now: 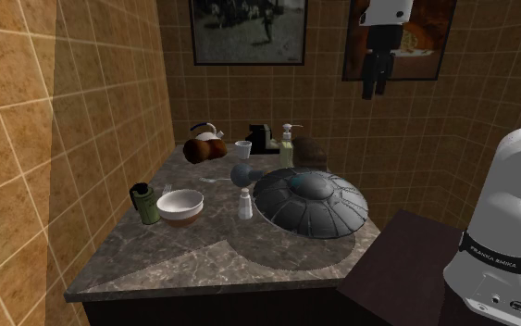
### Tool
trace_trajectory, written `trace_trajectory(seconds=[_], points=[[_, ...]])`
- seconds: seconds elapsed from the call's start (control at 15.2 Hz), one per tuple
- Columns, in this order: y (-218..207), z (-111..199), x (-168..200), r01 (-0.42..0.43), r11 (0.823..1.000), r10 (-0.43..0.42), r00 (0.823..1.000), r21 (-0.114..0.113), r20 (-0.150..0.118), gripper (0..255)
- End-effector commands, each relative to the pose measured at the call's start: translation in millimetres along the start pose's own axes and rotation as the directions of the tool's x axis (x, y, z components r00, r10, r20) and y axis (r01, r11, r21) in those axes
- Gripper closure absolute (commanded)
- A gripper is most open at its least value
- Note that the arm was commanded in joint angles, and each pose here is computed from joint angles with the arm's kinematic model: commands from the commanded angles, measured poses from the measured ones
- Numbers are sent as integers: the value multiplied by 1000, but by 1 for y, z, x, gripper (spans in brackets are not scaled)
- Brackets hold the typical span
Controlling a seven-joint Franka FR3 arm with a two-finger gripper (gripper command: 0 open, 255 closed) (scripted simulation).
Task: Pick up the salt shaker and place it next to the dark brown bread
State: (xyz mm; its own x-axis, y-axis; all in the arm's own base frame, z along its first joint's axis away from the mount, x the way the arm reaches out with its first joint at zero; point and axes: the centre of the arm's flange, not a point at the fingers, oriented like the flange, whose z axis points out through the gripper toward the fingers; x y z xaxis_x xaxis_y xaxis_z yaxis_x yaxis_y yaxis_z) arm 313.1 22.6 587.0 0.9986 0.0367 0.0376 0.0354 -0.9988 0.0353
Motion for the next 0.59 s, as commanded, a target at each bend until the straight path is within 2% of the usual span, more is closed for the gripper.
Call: trace_trajectory(seconds=[0.0, 0.53], points=[[0, 0, 0, 0, 1000, 0, 1000, 0, 0, 0], [-29, 65, 82, 8, 1000, -8, 1000, 8, 30, 0]])
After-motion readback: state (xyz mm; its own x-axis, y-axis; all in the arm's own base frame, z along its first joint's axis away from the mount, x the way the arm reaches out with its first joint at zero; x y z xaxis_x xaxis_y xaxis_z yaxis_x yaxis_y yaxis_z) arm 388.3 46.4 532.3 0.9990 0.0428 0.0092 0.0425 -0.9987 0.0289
